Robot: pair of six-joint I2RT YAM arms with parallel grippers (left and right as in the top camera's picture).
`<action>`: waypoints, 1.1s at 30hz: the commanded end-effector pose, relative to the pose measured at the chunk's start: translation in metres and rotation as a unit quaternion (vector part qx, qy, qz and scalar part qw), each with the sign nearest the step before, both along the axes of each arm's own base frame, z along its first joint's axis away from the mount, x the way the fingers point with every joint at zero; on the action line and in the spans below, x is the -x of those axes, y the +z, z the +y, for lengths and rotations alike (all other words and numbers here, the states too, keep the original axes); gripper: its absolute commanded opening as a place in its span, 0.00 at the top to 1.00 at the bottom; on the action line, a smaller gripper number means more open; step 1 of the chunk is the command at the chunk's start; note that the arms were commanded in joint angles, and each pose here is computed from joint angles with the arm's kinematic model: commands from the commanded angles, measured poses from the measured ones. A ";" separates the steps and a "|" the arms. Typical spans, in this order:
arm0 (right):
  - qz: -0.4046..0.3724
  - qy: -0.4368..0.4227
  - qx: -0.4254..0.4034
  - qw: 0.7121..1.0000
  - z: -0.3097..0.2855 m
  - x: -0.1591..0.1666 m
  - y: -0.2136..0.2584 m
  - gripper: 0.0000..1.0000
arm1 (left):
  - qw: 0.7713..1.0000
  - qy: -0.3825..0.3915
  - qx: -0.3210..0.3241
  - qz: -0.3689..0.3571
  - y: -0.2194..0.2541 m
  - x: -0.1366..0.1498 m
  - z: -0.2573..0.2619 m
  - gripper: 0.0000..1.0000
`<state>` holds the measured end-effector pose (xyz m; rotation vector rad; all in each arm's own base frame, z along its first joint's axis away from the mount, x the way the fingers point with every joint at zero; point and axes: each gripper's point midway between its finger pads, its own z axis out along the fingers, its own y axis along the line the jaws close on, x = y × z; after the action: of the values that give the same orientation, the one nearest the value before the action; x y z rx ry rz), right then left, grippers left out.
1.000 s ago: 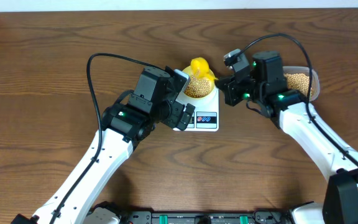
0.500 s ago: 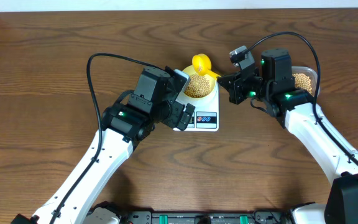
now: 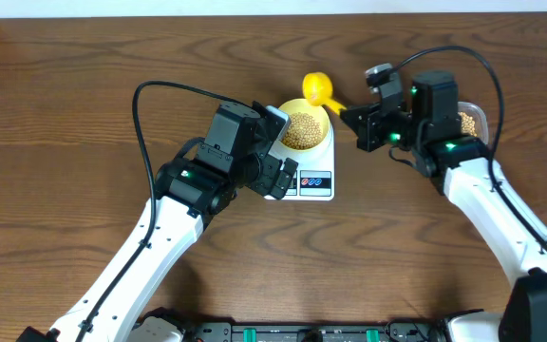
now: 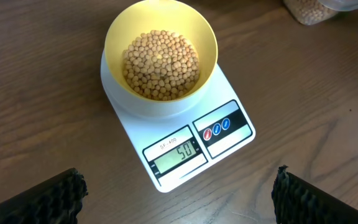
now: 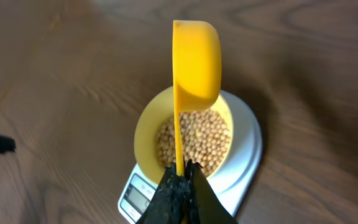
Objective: Scoop item into bowl and weigh 50g on scale
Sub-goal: 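Carry the yellow scoop with the right gripper to the soybean tub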
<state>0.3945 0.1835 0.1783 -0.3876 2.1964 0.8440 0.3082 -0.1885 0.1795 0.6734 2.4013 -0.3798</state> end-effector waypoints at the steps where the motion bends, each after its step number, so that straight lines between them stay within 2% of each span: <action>1: -0.005 -0.039 -0.034 0.999 -0.018 -0.005 0.028 0.99 | 1.000 0.002 -0.006 -0.006 0.001 -0.003 0.003 0.02; 11: 0.002 -0.129 -0.090 0.988 -0.082 -0.008 0.063 0.99 | 1.000 0.002 -0.006 -0.006 0.001 -0.003 0.003 0.02; 17: 0.039 -0.214 -0.151 0.964 -0.124 -0.010 0.077 0.99 | 1.000 0.002 -0.006 -0.006 0.001 -0.003 0.003 0.02; 23: 0.078 -0.249 -0.154 0.953 -0.150 -0.001 0.063 0.99 | 1.000 0.002 -0.006 -0.006 0.001 -0.003 0.003 0.02; 33: 0.141 -0.335 -0.161 0.918 -0.208 0.017 0.037 0.99 | 1.000 0.002 -0.006 -0.006 0.001 -0.003 0.003 0.02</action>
<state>0.3818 -0.0120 0.2102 0.6091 2.1812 0.8731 0.3082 -0.1885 0.1794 0.6735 2.4016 -0.3798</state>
